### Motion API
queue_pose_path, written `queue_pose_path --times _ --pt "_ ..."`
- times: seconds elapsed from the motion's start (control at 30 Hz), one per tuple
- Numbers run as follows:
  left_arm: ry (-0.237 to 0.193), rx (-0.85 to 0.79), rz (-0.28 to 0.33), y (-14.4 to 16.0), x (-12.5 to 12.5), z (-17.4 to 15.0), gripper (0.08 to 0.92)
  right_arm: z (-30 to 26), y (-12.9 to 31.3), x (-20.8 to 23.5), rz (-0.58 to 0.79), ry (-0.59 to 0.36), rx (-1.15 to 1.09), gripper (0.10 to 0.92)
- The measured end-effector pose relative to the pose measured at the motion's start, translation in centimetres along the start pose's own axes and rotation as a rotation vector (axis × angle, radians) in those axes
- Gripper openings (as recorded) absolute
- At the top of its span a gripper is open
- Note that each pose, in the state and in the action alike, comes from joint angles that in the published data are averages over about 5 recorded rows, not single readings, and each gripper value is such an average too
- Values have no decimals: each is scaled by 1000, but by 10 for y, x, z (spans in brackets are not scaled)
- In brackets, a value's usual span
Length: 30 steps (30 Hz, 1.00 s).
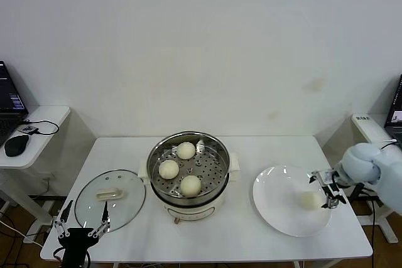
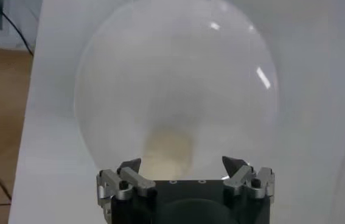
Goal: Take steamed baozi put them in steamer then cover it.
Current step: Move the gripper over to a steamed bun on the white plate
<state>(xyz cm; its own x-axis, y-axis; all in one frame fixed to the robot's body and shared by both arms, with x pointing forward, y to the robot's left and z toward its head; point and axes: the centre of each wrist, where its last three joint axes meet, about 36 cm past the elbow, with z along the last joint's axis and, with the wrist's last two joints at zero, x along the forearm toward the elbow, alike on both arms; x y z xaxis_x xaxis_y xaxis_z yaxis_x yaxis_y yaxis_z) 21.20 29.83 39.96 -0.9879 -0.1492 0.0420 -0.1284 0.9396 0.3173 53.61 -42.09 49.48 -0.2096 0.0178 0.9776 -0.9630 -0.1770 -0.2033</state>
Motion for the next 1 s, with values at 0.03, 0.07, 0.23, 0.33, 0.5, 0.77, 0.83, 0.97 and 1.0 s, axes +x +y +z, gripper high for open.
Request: queue_pose_path --times 0.03,0.07,0.23,0.33,0.5,0.77,0.83,0.97,1.0 --pt "0 0 -1 0 0 0 823 1 1 -4 -2 3 -4 823" --pt "0 0 -2 1 0 0 823 1 2 -8 -3 7 -7 823" --pt "0 3 -5 1 -1 0 823 3 5 -23 -9 19 -20 823" --pt "-1 3 -6 1 -1 0 823 3 6 -30 -7 22 -28 823" --pt "-3 0 -10 3 -2 0 823 3 5 -38 2 25 -43 816" --pt "-3 -3 -12 4 -2 0 823 -1 2 -45 12 21 -57 779" --pt "-3 -3 -12 3 -1 0 823 -2 2 -46 14 21 -61 768" --pt "-2 -3 -11 3 -1 0 823 -3 0 -47 14 18 -68 730" --pt "-2 -3 -11 3 -1 0 823 -3 0 -48 12 17 -69 717"
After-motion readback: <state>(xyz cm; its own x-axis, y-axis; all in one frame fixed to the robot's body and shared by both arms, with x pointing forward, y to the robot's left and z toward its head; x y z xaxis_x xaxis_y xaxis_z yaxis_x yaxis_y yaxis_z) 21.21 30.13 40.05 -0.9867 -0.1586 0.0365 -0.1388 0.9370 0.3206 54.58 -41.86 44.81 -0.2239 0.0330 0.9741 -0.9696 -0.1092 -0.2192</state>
